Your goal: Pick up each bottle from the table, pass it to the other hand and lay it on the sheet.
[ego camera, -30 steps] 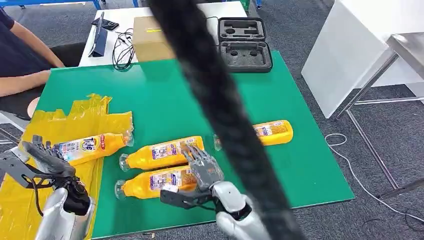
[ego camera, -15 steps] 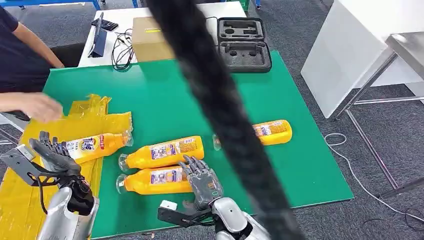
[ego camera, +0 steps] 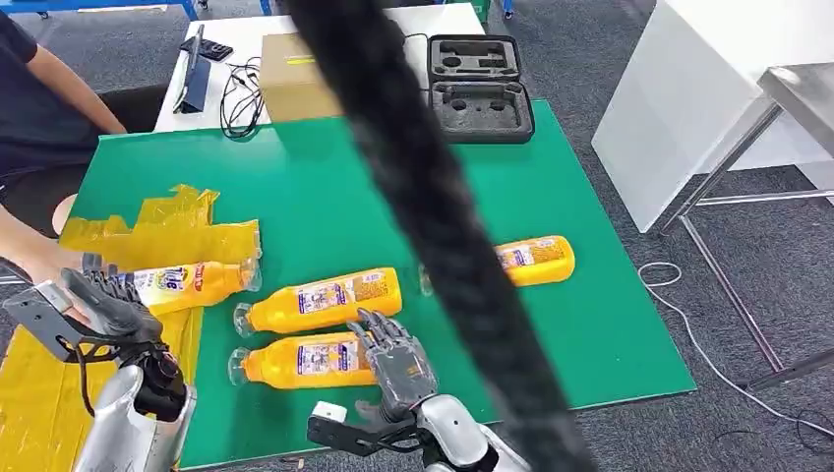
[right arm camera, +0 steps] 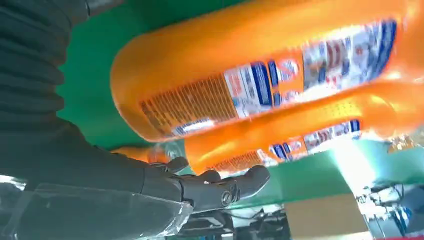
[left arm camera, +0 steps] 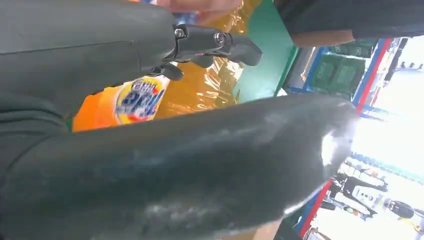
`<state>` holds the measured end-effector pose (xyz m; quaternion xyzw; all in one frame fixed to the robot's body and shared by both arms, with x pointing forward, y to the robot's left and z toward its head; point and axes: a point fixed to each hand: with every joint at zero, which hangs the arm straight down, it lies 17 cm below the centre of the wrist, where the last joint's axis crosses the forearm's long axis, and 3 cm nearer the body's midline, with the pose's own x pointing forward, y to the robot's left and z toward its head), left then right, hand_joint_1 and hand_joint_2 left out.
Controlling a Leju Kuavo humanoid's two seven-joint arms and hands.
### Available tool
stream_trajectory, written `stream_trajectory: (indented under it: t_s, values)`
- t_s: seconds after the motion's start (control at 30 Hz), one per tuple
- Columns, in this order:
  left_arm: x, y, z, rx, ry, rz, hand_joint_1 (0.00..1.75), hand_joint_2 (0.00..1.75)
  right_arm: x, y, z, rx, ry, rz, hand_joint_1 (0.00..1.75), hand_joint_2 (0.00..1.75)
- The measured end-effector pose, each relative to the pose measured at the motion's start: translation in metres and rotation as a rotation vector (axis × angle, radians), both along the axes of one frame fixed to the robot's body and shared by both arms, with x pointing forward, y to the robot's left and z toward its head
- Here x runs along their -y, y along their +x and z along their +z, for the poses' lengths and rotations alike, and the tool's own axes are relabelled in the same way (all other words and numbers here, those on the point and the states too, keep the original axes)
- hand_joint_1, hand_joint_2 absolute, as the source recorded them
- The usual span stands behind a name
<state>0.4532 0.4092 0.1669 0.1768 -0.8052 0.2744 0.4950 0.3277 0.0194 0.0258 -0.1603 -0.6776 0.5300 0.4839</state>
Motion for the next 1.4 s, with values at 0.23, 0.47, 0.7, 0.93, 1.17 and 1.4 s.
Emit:
stream_trajectory:
  t_s: [0.23, 0.47, 0.7, 0.93, 1.17, 1.4]
  values:
    - [0.004, 0.002, 0.002, 0.005, 0.0, -0.014, 0.0, 0.0, 0.002, -0.002, -0.018, -0.063, -0.058, -0.005, 0.0, 1.75]
    - [0.006, 0.003, 0.001, 0.003, -0.006, -0.021, 0.0, 0.0, 0.007, 0.002, -0.034, -0.107, -0.115, -0.023, 0.0, 1.75]
    - [0.009, 0.006, 0.003, 0.006, -0.014, -0.036, 0.0, 0.0, 0.011, 0.008, -0.049, -0.128, -0.179, -0.04, 0.0, 1.75]
    - [0.015, 0.008, 0.003, 0.006, -0.015, -0.055, 0.0, 0.0, 0.015, 0.013, -0.061, -0.146, -0.218, -0.048, 0.47, 1.75]
    - [0.017, 0.009, 0.004, 0.011, -0.025, -0.062, 0.0, 0.0, 0.017, 0.018, -0.069, -0.158, -0.253, -0.048, 0.47, 1.75]
    - [0.019, 0.01, 0.004, 0.011, -0.024, -0.068, 0.0, 0.0, 0.016, 0.021, -0.069, -0.161, -0.253, -0.051, 1.27, 1.75]
